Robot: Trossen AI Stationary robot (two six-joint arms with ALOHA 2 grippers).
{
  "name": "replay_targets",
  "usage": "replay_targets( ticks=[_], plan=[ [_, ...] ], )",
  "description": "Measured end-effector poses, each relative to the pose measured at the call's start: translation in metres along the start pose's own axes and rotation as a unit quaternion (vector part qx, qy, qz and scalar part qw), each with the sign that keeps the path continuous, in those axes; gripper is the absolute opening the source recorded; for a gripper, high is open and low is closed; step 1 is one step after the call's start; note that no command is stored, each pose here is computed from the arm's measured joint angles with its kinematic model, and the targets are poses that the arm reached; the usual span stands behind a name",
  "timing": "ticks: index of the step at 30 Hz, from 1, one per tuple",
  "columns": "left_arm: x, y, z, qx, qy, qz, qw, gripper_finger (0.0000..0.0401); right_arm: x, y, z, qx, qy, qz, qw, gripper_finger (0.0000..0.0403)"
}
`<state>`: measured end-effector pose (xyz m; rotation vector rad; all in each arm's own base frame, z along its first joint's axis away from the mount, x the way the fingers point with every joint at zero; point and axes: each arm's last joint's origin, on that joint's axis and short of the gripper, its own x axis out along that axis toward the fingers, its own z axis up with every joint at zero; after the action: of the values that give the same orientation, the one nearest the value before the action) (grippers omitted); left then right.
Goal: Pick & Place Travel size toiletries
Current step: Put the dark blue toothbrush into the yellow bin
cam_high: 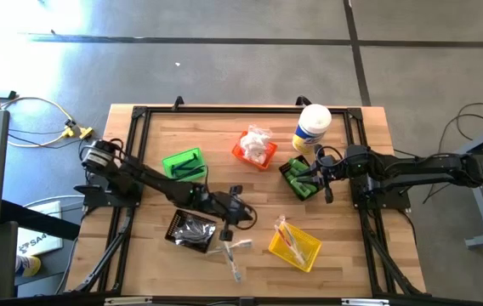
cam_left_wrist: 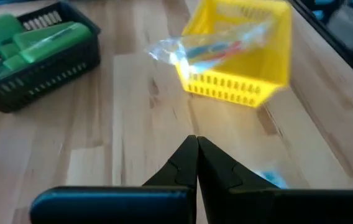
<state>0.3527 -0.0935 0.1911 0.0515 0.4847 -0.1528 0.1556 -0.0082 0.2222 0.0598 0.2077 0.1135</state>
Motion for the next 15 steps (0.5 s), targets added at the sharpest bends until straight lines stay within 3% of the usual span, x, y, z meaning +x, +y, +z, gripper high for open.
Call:
replay_targets(
  ticks=[5,15],
  plan=[
    [-0.017,0.0,0.008,0.029,0.014,-0.009,0.999,0.0001,0.0,0.0,0.001,-0.001,-0.003,-0.001,1.0,0.0061],
    [-0.064,0.003,0.025,0.026,0.05,-0.032,0.998,0.0001,0.0,0.0,0.001,-0.018,-0.007,-0.002,1.0,0.0061]
  ],
)
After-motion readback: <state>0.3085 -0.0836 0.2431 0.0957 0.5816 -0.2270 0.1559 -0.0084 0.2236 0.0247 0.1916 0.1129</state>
